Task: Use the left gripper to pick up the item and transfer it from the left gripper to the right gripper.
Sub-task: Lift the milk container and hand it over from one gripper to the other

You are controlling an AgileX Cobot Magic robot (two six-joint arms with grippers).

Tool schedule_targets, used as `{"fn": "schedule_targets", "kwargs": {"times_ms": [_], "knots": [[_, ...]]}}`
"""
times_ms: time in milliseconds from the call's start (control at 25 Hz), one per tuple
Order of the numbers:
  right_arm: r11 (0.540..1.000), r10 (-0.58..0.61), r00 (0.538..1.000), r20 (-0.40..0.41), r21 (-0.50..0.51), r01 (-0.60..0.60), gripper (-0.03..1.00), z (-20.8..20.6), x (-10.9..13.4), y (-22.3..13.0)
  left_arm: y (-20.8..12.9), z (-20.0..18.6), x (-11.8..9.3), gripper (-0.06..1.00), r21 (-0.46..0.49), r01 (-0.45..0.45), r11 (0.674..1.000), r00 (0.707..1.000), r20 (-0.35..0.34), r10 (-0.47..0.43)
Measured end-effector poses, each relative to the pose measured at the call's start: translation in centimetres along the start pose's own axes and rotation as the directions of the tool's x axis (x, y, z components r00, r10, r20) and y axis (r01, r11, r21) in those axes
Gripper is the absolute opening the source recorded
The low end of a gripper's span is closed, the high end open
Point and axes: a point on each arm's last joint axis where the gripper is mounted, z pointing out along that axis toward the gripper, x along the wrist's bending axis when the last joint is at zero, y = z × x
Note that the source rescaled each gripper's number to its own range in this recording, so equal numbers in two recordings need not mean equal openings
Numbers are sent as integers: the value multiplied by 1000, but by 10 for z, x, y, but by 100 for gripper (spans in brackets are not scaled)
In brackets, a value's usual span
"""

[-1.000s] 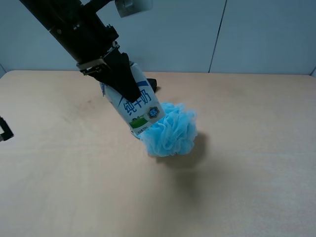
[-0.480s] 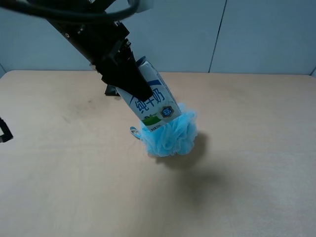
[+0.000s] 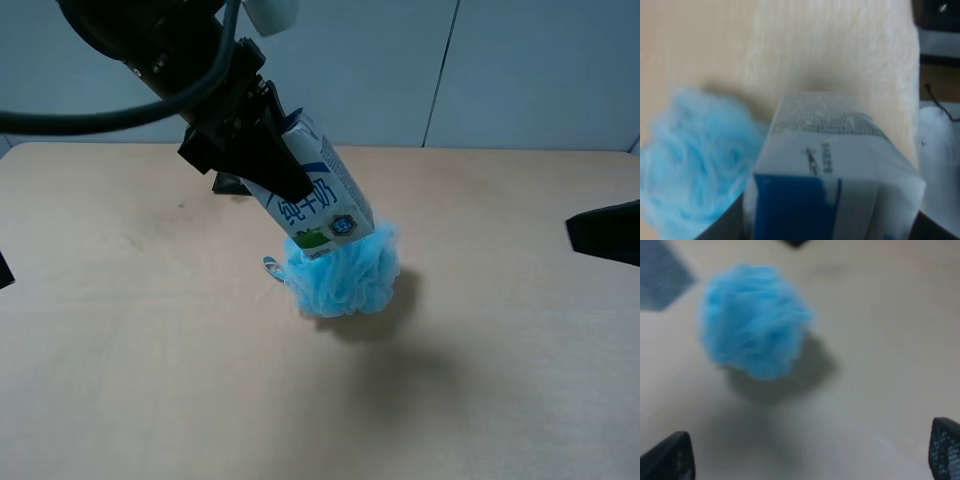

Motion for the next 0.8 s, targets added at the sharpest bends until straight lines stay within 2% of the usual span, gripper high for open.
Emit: {"fn": "schedule_targets", "kwargs": {"times_ms": [160, 280, 520, 800], "knots": [[989, -146, 983, -107, 3, 147, 100, 22, 15, 16, 5, 0, -2, 1, -61, -86, 994, 996, 13, 87], [976, -220, 964, -152, -27, 218, 100, 32, 26, 28, 7, 0, -2, 1, -82, -155, 985, 988, 11, 156], [960, -281, 942, -183, -64, 274, 100, 49, 35, 49, 7, 0, -3, 1, -87, -268, 959, 963, 7, 270], [948, -317, 907, -276, -104, 300, 100, 67, 44, 59, 12, -1, -6, 1, -146, -305, 941, 950, 18, 311]]}}
